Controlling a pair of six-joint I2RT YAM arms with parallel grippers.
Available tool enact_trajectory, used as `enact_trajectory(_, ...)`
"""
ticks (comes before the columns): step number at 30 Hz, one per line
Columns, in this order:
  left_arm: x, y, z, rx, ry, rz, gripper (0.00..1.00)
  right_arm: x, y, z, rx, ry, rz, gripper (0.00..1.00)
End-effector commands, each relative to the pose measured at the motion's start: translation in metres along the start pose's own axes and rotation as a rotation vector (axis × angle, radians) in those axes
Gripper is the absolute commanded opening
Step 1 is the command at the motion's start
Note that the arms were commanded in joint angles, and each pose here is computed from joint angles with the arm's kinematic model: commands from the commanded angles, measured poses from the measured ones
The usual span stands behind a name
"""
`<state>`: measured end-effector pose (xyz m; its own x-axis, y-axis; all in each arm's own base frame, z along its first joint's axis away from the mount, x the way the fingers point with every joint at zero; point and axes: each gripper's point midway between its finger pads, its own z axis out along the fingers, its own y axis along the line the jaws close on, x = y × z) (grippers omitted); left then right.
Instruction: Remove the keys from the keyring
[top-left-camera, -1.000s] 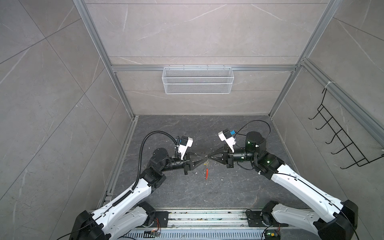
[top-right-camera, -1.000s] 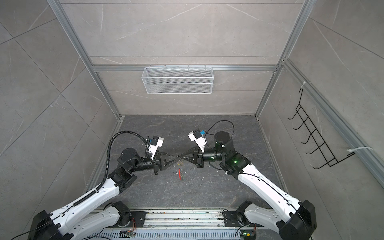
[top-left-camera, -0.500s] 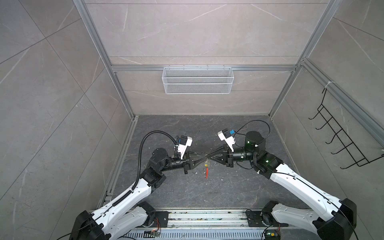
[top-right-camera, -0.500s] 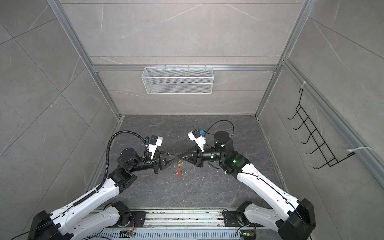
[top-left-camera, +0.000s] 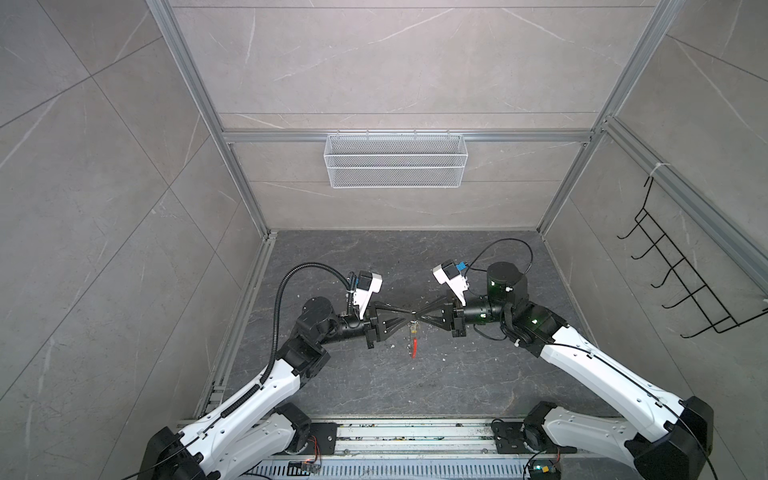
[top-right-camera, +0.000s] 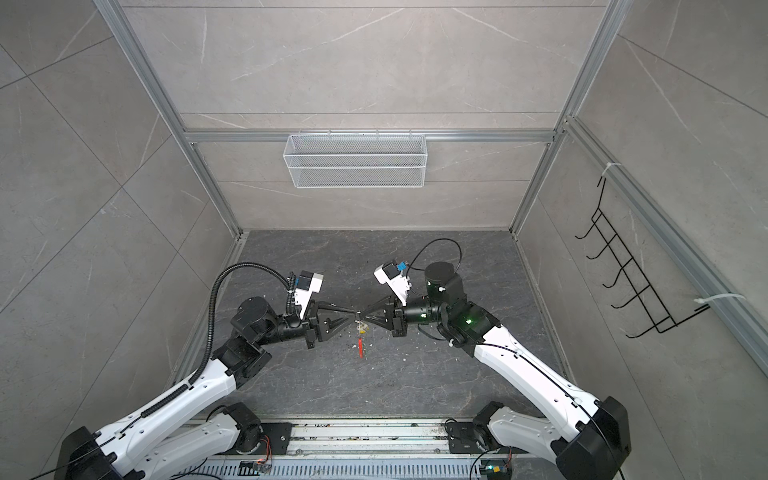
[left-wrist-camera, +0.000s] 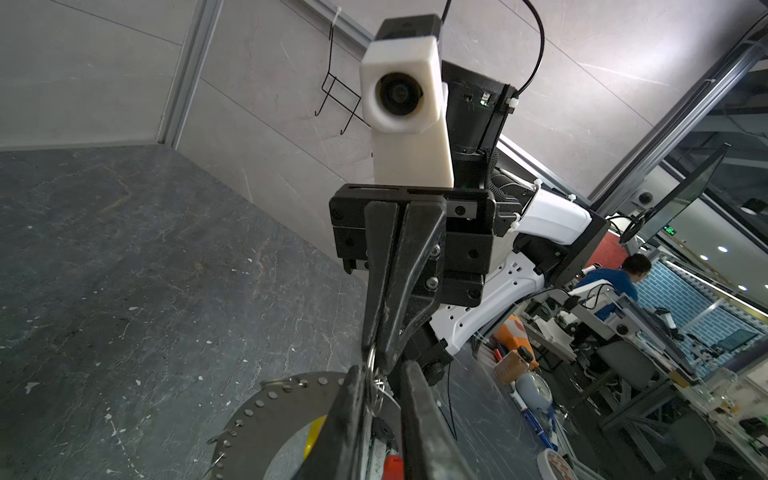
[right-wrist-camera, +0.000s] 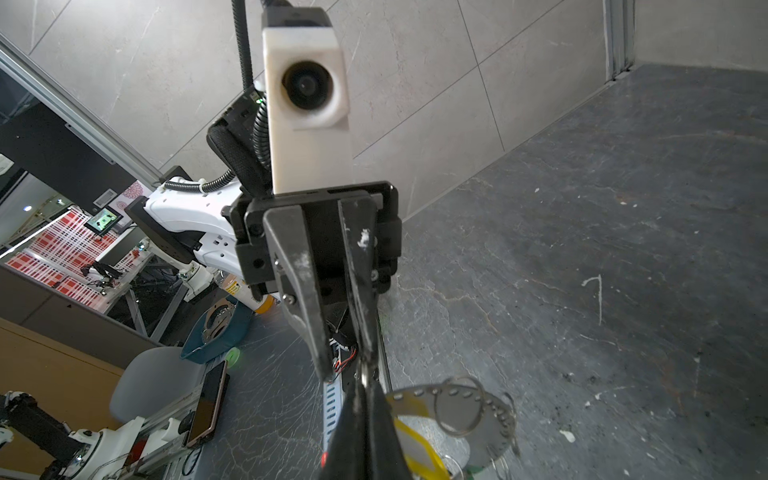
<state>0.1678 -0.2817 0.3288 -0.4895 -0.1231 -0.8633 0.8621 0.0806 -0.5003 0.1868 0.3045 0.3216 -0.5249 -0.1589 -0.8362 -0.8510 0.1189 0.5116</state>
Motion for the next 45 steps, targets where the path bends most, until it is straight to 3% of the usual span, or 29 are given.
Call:
enact_trajectory(1, -0.003, -0.003, -0.004, -0.005, -0.016, 0.032, 0.21, -0.005, 0.01, -0.005, 0.004, 0.014, -0.05, 0.0)
enact_trajectory(24, 0.001, -0.004, 0.009, 0.076, 0.038, -0.014, 0.17, -0.015, 0.013, -0.006, 0.016, 0.008, -0.08, 0.0)
enact_trajectory(33, -0.002, -0.004, 0.009, 0.078, 0.022, 0.004, 0.0, -0.017, 0.012, -0.005, 0.01, 0.009, -0.076, 0.0)
enact_trajectory(38, -0.01, -0.004, 0.005, 0.045, -0.035, 0.057, 0.0, -0.025, 0.012, -0.007, 0.036, -0.028, -0.067, 0.0)
enact_trajectory(42, -0.02, -0.007, -0.001, 0.028, -0.097, 0.103, 0.0, -0.039, 0.015, -0.021, 0.107, -0.123, -0.099, 0.26)
enact_trajectory(45, -0.027, -0.011, -0.007, 0.016, -0.146, 0.14, 0.0, -0.046, 0.015, -0.032, 0.168, -0.184, -0.125, 0.34)
